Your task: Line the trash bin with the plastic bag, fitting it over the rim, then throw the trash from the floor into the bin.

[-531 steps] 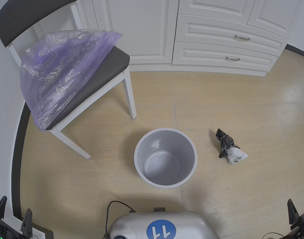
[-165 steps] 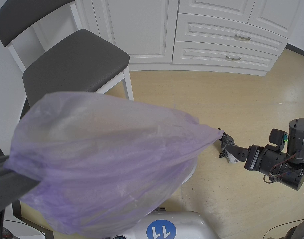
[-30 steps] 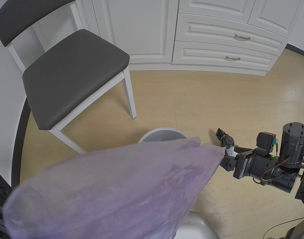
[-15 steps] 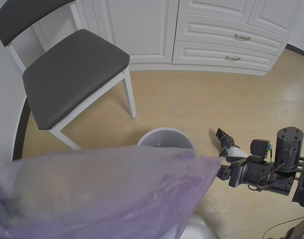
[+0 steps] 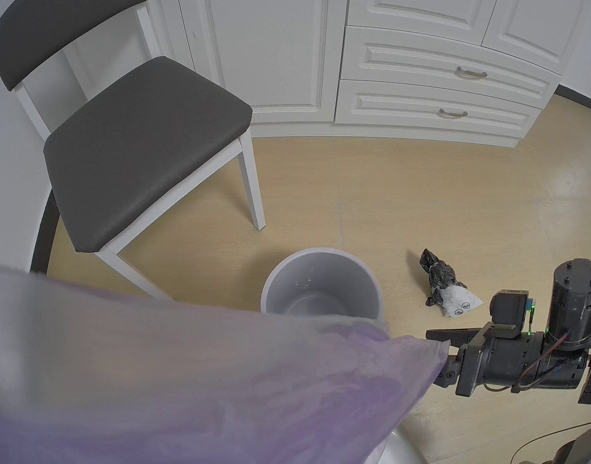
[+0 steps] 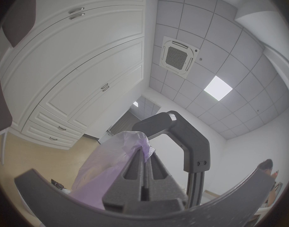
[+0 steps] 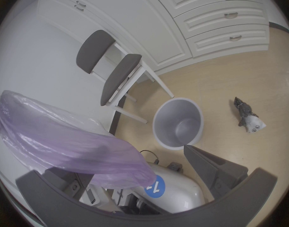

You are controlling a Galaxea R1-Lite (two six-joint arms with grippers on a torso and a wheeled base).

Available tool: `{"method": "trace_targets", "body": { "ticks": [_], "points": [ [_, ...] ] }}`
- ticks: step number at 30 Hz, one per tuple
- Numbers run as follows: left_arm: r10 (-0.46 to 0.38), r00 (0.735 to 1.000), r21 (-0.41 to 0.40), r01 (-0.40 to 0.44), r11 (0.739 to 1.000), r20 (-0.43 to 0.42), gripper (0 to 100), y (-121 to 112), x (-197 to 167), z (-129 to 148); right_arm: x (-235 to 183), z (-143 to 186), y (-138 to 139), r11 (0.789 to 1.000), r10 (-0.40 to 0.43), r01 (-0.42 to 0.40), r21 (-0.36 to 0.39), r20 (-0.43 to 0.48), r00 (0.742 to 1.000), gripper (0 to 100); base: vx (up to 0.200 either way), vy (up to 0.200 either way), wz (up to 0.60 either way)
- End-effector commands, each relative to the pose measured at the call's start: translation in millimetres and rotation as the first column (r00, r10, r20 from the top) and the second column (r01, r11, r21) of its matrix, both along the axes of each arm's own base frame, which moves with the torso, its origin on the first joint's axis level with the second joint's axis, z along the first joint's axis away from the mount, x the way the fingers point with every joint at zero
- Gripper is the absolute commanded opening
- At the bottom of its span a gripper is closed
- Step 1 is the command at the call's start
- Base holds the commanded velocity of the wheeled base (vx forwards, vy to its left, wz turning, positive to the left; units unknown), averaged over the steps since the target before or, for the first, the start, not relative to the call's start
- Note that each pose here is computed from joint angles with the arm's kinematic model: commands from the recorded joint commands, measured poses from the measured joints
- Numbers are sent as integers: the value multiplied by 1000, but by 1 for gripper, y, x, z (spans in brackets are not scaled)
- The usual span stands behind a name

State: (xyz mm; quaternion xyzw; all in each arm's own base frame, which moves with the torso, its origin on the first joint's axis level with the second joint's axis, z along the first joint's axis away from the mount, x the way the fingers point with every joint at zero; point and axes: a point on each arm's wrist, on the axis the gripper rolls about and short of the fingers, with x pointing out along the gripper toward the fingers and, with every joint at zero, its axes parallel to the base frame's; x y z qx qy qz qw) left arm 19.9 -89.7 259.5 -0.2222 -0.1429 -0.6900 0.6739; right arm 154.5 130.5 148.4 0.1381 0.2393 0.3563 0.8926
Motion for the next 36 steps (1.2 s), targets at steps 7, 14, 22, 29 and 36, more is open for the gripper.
{"method": "trace_targets", "body": {
  "ticks": [7, 14, 22, 29, 36],
  "points": [
    [-46, 999, -27, 46, 999, -29, 0, 1, -2, 0, -28, 3, 0, 988, 151, -152, 37, 9, 988, 100, 0, 0, 0],
    [-57, 998, -38, 56, 998, -23, 0, 2, -3, 1, -23, -6, 4, 990, 144, -143, 9, -21, 989, 100, 0, 0, 0],
    [-58, 998, -28, 57, 998, -25, 0, 1, -3, -2, -24, -2, 1, 992, 129, -129, 11, 3, 992, 0, 0, 0, 0],
    [-49, 998, 64, 52, 997, -50, 0, -5, 0, -16, -14, -4, 0, 999, 52, -52, -10, 8, 999, 0, 0, 0, 0],
    [115, 987, 244, -86, 966, -109, 0, -17, 22, -26, -7, 5, 2, 998, -54, 57, -31, 80, 995, 0, 0, 0, 0]
  ]
}}
